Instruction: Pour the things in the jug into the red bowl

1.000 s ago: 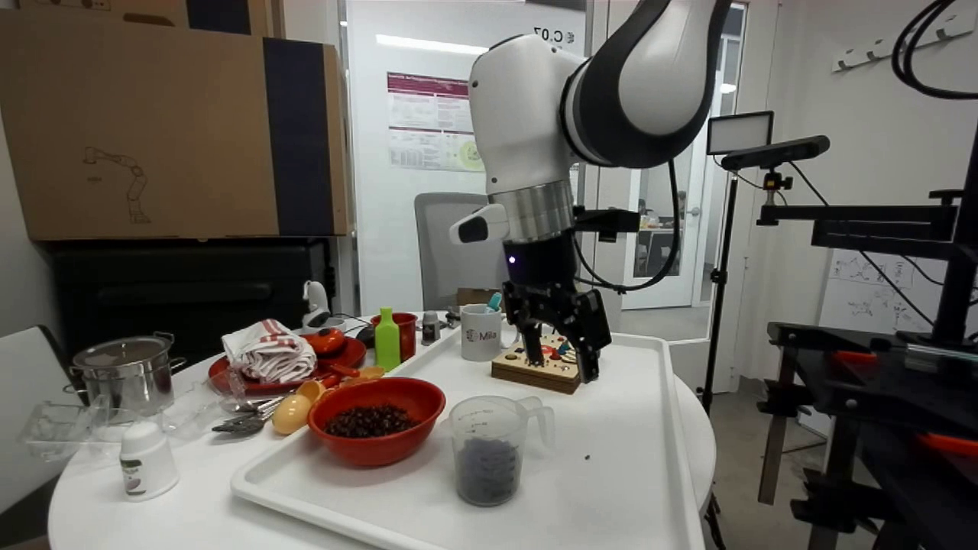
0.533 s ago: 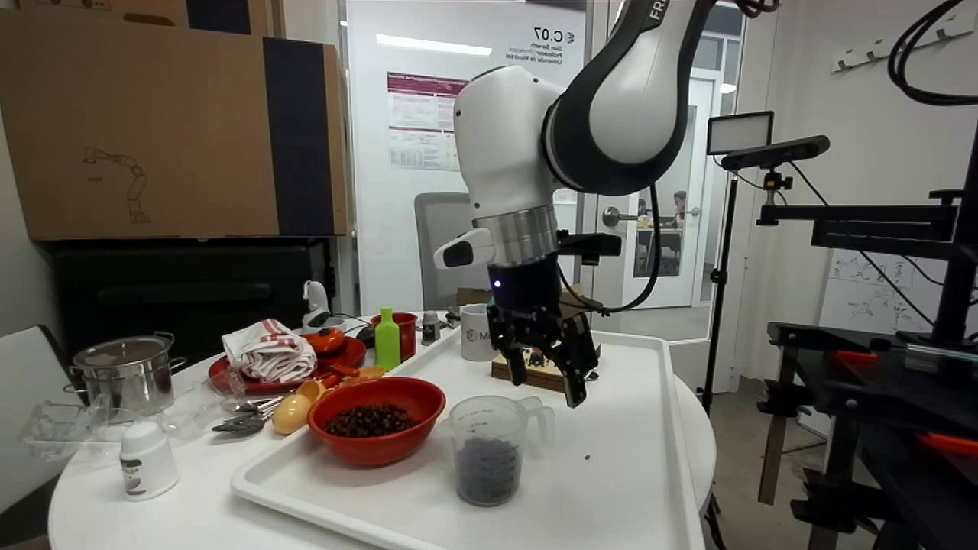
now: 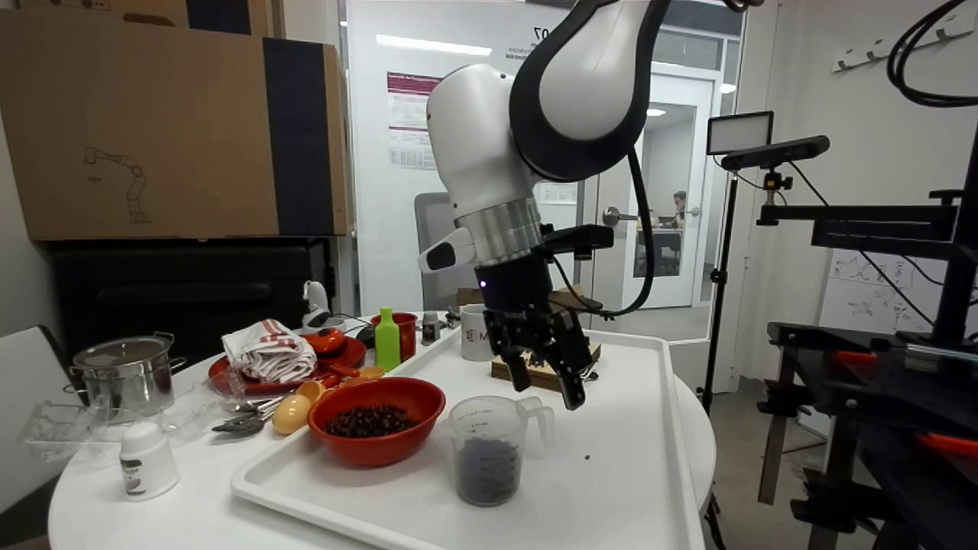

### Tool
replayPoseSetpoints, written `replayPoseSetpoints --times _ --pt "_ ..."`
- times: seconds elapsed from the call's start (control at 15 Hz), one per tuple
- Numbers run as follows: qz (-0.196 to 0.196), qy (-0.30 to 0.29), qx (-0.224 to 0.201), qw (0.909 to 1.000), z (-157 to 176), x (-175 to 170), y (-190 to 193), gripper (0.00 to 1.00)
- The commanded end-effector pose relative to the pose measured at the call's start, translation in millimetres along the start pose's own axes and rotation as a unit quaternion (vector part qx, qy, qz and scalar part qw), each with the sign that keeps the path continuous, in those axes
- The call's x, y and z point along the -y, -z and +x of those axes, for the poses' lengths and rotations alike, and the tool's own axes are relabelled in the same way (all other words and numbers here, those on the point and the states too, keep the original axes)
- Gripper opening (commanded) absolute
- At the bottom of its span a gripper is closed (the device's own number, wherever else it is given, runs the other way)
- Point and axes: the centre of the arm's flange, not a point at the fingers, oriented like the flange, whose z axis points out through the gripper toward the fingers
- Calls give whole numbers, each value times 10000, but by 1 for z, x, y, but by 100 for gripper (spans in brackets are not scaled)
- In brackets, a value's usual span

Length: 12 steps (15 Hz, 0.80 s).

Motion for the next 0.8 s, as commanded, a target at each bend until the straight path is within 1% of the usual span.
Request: replayPoseSetpoints --times 0.0,0.4,0.73 --pt "-36 -139 -73 9999 13 1 -1 100" --pt "-119 -173 -18 9998 26 10 -7 100" --pt "-195 -360 -10 9992 27 9 -10 100"
